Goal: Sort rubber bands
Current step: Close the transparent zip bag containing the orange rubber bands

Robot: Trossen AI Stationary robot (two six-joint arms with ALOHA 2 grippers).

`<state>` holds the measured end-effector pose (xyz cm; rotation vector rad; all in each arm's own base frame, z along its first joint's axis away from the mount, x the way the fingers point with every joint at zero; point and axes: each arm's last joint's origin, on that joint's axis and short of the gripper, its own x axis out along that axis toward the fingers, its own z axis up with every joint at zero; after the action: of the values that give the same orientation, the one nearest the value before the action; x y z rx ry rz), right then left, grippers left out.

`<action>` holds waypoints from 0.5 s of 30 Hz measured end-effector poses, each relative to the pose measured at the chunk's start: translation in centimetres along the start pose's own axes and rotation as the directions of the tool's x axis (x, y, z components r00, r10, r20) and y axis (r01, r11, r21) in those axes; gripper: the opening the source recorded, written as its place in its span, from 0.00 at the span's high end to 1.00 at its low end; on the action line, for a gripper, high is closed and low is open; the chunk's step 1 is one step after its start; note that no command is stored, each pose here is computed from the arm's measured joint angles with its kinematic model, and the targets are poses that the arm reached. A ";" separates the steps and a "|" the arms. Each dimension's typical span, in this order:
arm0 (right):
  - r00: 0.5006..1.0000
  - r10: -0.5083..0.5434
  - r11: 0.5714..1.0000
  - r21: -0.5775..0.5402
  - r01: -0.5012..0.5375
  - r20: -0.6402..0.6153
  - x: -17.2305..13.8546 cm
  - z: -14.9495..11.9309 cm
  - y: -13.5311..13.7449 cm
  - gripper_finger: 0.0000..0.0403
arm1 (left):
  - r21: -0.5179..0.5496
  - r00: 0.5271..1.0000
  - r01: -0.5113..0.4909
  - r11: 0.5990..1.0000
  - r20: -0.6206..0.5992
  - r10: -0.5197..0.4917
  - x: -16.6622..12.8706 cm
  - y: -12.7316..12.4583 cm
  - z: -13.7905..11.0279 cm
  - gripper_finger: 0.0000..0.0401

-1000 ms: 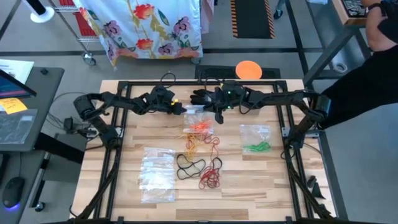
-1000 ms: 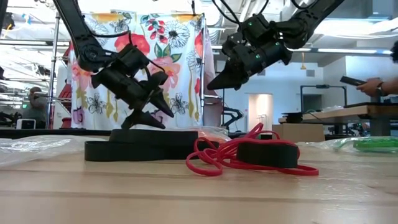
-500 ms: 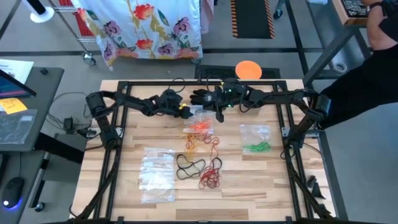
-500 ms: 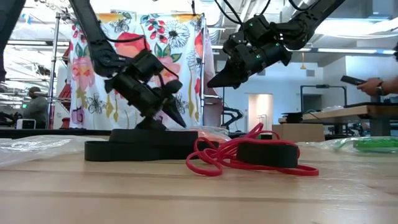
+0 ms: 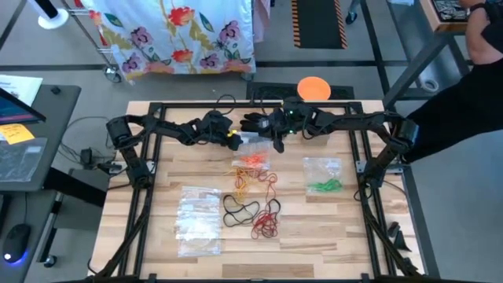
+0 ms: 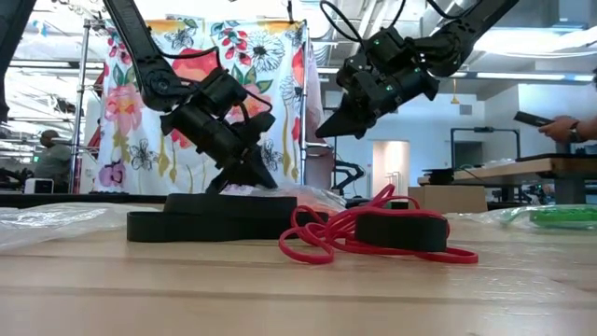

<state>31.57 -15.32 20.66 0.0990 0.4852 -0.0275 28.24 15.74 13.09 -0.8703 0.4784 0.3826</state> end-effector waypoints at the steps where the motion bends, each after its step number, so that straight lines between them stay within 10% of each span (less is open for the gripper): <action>1: 1.000 -0.003 1.000 0.005 0.003 0.009 0.0 0.1 -0.1 0.90 | 0.027 1.000 0.026 0.999 0.001 -0.026 0.0 -0.2 0.1 0.99; 15: 0.988 0.076 0.996 -0.061 -0.069 0.134 0.8 2.1 2.2 0.84 | 0.506 0.940 0.323 0.800 -0.069 -0.335 -4.1 -6.4 0.6 1.00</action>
<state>33.33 -13.33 22.36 0.0589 0.3452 0.0505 28.24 11.92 19.67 -0.4108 0.3692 -0.0645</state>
